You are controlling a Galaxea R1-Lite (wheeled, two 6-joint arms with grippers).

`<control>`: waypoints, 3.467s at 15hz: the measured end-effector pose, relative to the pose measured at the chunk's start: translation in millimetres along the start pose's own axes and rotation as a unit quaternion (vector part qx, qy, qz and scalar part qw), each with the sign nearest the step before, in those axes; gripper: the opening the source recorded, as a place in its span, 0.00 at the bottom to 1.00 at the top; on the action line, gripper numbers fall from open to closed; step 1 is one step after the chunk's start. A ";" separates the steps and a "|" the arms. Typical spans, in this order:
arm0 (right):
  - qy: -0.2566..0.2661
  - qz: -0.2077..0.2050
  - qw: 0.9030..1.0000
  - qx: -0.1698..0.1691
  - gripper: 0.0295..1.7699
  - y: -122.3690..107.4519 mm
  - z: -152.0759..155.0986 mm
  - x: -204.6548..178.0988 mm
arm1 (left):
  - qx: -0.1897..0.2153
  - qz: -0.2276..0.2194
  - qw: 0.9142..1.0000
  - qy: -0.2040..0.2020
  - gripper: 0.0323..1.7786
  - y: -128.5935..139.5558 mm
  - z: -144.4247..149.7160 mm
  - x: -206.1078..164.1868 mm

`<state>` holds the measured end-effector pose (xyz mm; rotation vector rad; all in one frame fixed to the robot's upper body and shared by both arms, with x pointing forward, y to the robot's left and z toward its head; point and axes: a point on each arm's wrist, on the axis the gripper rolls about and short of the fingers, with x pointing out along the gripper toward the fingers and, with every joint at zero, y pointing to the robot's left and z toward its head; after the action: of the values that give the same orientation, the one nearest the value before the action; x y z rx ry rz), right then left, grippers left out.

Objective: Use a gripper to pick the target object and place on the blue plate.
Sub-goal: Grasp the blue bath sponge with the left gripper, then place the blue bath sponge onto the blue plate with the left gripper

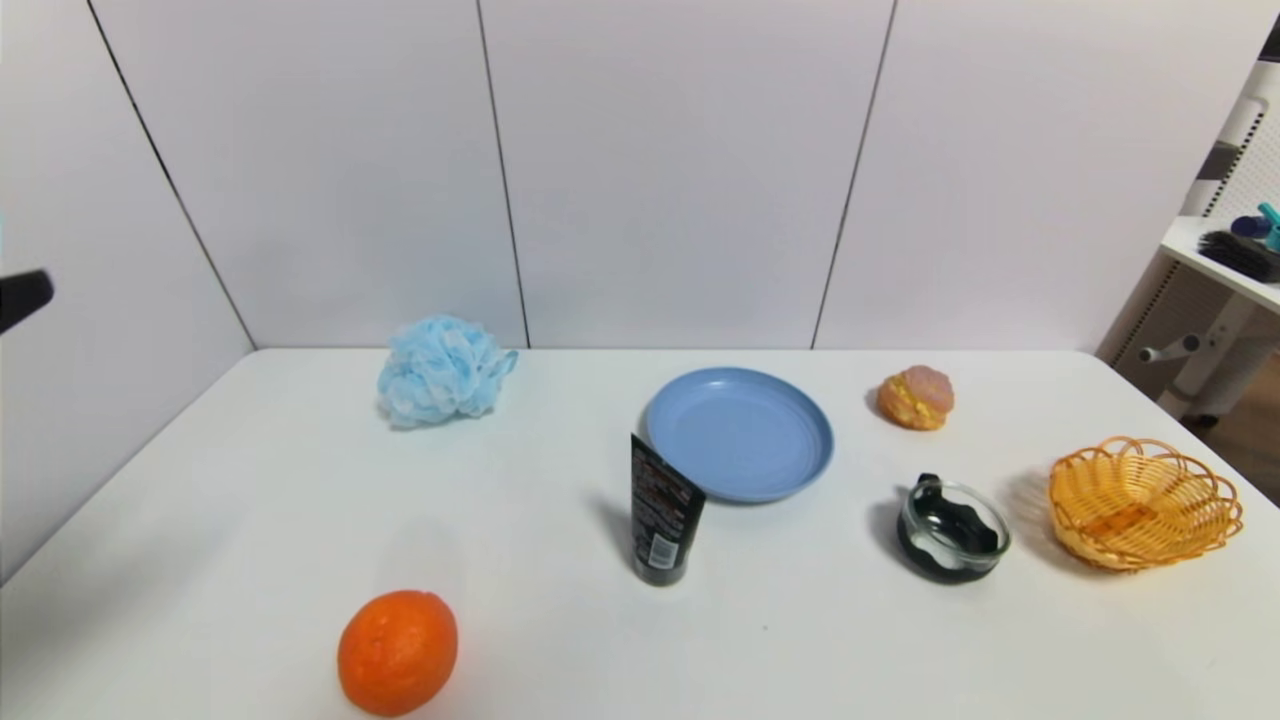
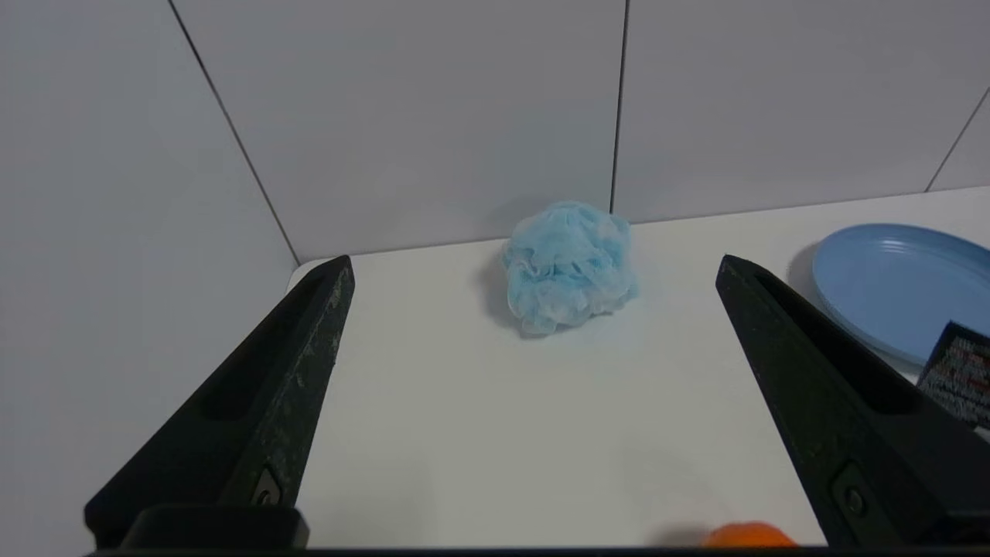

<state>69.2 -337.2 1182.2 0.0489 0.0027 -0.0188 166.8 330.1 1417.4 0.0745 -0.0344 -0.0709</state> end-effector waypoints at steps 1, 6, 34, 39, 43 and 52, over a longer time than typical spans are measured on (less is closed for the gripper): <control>0.000 0.000 1.000 0.000 0.96 0.0 0.0 0.0 | -0.005 -0.002 1.000 0.005 0.95 1.3 12.5 19.2; 0.000 0.000 1.000 0.000 0.96 0.0 0.0 0.0 | -0.020 -0.017 0.999 0.046 0.95 5.7 39.7 129.5; 0.000 0.000 1.000 0.000 0.96 0.0 0.0 0.0 | -0.064 -0.127 0.919 0.367 0.95 -20.0 -127.3 345.9; 0.000 0.000 1.000 0.000 0.96 0.0 0.0 0.0 | -0.073 -0.147 0.911 0.378 0.95 -22.1 -143.3 353.4; 0.000 0.000 1.000 0.000 0.96 0.0 0.0 0.0 | -0.081 -0.169 0.904 0.383 0.89 -23.7 -151.0 356.3; 0.000 0.000 1.000 0.000 0.96 0.0 0.0 0.0 | -0.052 -0.182 0.919 0.346 0.32 -24.3 -130.0 353.3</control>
<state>69.2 -337.2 1182.2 0.0489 0.0031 -0.0192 522.1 290.0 1297.2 -0.0042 0.6949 -0.4166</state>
